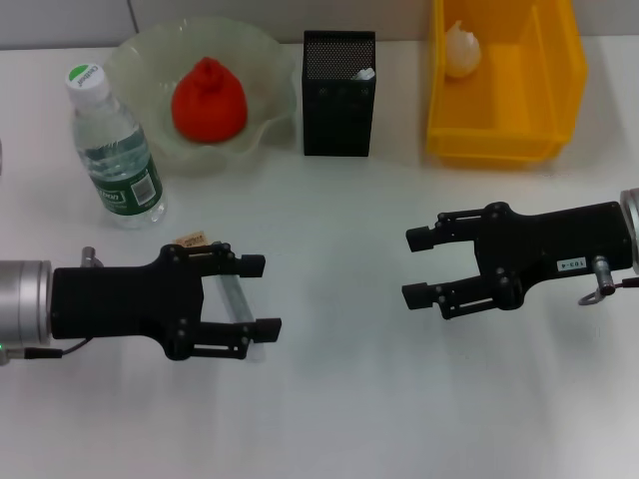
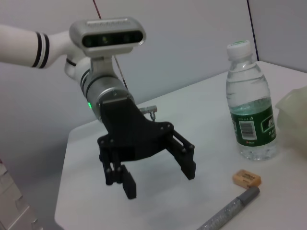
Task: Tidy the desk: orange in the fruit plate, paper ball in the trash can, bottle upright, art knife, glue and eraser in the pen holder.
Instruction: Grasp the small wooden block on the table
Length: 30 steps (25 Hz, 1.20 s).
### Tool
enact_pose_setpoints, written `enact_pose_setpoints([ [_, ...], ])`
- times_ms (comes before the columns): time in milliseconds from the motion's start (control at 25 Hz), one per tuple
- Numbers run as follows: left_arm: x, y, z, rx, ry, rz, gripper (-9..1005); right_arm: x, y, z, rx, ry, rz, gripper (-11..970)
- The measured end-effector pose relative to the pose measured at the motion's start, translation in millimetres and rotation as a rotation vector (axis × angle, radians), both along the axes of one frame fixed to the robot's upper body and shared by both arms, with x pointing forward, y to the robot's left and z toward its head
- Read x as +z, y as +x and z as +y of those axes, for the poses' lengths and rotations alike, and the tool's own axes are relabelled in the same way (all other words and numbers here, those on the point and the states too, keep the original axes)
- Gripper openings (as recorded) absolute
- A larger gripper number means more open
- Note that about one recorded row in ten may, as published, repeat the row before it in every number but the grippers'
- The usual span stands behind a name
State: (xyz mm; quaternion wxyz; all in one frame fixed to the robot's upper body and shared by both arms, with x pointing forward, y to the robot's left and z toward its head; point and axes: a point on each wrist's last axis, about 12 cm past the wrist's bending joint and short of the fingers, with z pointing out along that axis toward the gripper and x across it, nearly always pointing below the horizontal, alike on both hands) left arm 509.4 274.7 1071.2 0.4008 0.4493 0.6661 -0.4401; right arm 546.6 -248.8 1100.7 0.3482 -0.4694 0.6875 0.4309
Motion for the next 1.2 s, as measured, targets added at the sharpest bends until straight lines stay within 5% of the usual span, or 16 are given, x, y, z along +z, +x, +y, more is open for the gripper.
enact_pose_setpoints([
  [240,22.7,15.1,8.7,0.034,0.026,0.078,672,-2.9,1.4,-0.9,-0.02,-0.014,-0.016,775],
  [520,61.8,46.6,9.1,0.041,0.298,0.092,669,-4.2,2.1,-0.1,-0.024,-0.025,-0.02,776],
  [920,56.2,71.4,-8.2,0.065,0.511,0.052,665,-4.2,1.7,1.4,-0.021,-0.021,-0.02,776],
  [1200,48.4,74.8,-6.1,0.107,0.545,0.035,662,-3.9,2.1,0.6,-0.027,-0.02,-0.023,775],
])
